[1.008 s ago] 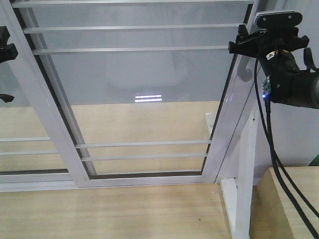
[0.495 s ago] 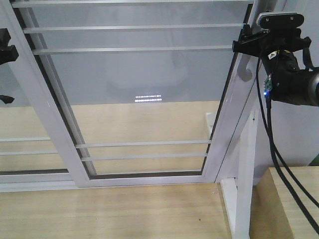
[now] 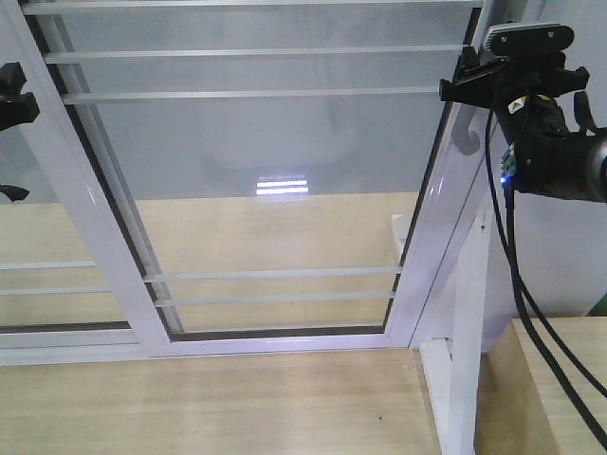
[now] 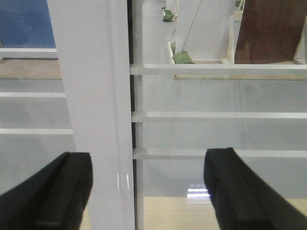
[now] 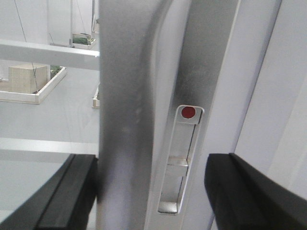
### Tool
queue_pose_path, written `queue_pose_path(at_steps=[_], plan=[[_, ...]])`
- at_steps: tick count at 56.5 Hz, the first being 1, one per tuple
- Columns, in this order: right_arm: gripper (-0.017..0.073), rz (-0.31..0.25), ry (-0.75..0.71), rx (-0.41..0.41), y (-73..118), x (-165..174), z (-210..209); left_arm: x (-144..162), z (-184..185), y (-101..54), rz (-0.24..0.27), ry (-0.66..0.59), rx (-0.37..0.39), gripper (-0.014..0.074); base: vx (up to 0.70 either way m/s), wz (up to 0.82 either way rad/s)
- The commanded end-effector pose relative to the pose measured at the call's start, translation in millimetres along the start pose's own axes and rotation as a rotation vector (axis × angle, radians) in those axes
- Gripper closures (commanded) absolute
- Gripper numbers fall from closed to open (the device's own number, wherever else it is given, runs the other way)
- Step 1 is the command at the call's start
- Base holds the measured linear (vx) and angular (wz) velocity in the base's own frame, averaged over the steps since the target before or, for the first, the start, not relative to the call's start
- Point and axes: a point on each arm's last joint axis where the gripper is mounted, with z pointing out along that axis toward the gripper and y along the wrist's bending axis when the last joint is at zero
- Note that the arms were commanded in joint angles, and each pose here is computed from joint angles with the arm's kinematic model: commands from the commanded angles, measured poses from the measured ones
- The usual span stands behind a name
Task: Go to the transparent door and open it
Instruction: 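Close the right gripper around the silver door handle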
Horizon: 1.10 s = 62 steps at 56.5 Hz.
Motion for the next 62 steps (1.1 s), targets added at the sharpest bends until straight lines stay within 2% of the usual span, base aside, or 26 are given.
queue_pose_path(at_steps=[1, 10, 25, 29, 37, 52, 62], plan=[[0.0088, 0.0, -0.169, 0.026, -6.3, -39, -3, -24, -5, 1.6, -0.007, -0.13, -0.015, 0.0008, 0.0, 0.0], [0.0218, 0.0, -0.169, 0.026, -6.3, -39, -3, -24, -5, 1.5, -0.007, -0.122, -0.013, 0.0008, 0.0, 0.0], [0.0519, -0.01, -0.172, 0.018, -5.5, -39, -3, -24, -5, 1.5, -0.008, -0.121, -0.013, 0.0008, 0.0, 0.0], [0.0568, -0.019, -0.175, 0.009, -4.6, -39, -3, -24, -5, 1.4, -0.008, -0.12, -0.013, 0.0008, 0.0, 0.0], [0.0571, -0.042, -0.189, -0.039, 0.6, -41, -3, -23, -5, 1.4, -0.008, -0.115, -0.012, 0.0008, 0.0, 0.0], [0.0568, 0.027, -0.202, -0.131, 8.2, -42, -4, -23, -5, 1.4, -0.008, -0.115, -0.012, 0.0008, 0.0, 0.0], [0.0565, 0.019, -0.209, -0.183, 16.4, -43, -6, -23, -5, 1.2, -0.008, -0.108, -0.011, 0.0008, 0.0, 0.0]])
